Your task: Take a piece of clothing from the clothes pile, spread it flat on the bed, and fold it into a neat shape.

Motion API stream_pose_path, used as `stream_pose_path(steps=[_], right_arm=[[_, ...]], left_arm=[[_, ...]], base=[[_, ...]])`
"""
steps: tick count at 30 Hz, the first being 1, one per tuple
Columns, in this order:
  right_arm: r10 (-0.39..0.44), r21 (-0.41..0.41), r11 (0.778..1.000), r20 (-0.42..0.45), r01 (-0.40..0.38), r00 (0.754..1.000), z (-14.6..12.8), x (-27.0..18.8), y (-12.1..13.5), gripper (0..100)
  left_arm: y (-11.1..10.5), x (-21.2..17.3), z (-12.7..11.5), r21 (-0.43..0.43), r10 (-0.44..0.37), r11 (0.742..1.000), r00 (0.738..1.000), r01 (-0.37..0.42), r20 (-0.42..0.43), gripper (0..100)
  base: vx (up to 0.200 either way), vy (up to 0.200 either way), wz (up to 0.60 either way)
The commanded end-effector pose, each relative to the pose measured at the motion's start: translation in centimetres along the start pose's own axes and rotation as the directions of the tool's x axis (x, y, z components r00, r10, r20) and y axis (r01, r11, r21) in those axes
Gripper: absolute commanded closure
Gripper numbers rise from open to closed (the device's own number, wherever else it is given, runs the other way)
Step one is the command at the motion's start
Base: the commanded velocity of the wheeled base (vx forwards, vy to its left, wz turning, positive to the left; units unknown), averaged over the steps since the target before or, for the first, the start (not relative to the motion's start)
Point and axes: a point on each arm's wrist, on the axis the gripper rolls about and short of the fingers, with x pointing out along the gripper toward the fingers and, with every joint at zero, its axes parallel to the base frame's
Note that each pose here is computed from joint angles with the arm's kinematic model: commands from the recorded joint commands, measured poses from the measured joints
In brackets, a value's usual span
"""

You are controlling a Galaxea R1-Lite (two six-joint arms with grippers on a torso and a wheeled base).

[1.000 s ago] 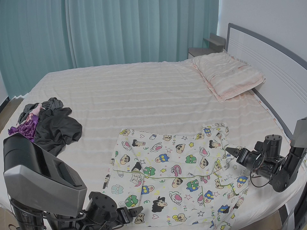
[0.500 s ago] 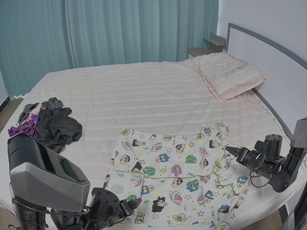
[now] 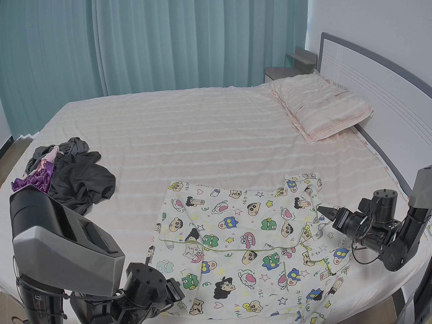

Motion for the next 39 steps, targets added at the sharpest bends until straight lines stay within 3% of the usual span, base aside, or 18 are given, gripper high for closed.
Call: stream_pose_path(steps=[1,7,10,14,25,32,39], right_arm=[[0.002,0.000,1.000,0.003,-0.002,1.000,0.0,0.0,0.0,0],[0.011,-0.003,1.000,0.010,-0.011,1.000,0.2,-0.3,0.3,0],[0.015,-0.005,1.000,0.014,-0.015,1.000,0.3,-0.6,0.4,0],[0.018,-0.005,1.000,0.020,-0.018,1.000,0.4,-0.8,0.5,0],[0.027,-0.007,1.000,0.027,-0.026,0.999,0.6,-1.0,0.7,0],[0.026,-0.007,1.000,0.029,-0.026,0.999,0.6,-1.0,0.7,0],[0.025,-0.006,1.000,0.030,-0.025,0.999,0.6,-1.0,0.7,0]], left_arm=[[0.1,-0.1,0.6,0.001,0.009,1.000,0.999,-0.009,0.033,100],[-0.2,-0.3,1.6,0.072,0.011,0.997,0.995,-0.018,0.100,100],[-0.7,-0.8,3.0,0.118,-0.028,0.993,0.989,0.011,0.142,100],[0.0,-0.5,4.2,0.195,-0.016,0.981,0.989,-0.013,0.147,100],[2.8,-0.2,7.9,0.219,-0.021,0.976,0.984,-0.018,0.176,100],[4.0,0.8,8.8,0.217,-0.025,0.976,0.989,-0.007,0.144,100],[5.2,2.0,9.1,0.194,0.020,0.980,0.990,-0.047,0.143,100]], base=[[0.000,0.000,0.00],[0.000,0.000,0.00],[0.000,0.000,0.00],[0.000,0.000,0.00],[0.000,0.000,0.00],[0.000,0.000,0.00],[0.000,0.000,0.00]])
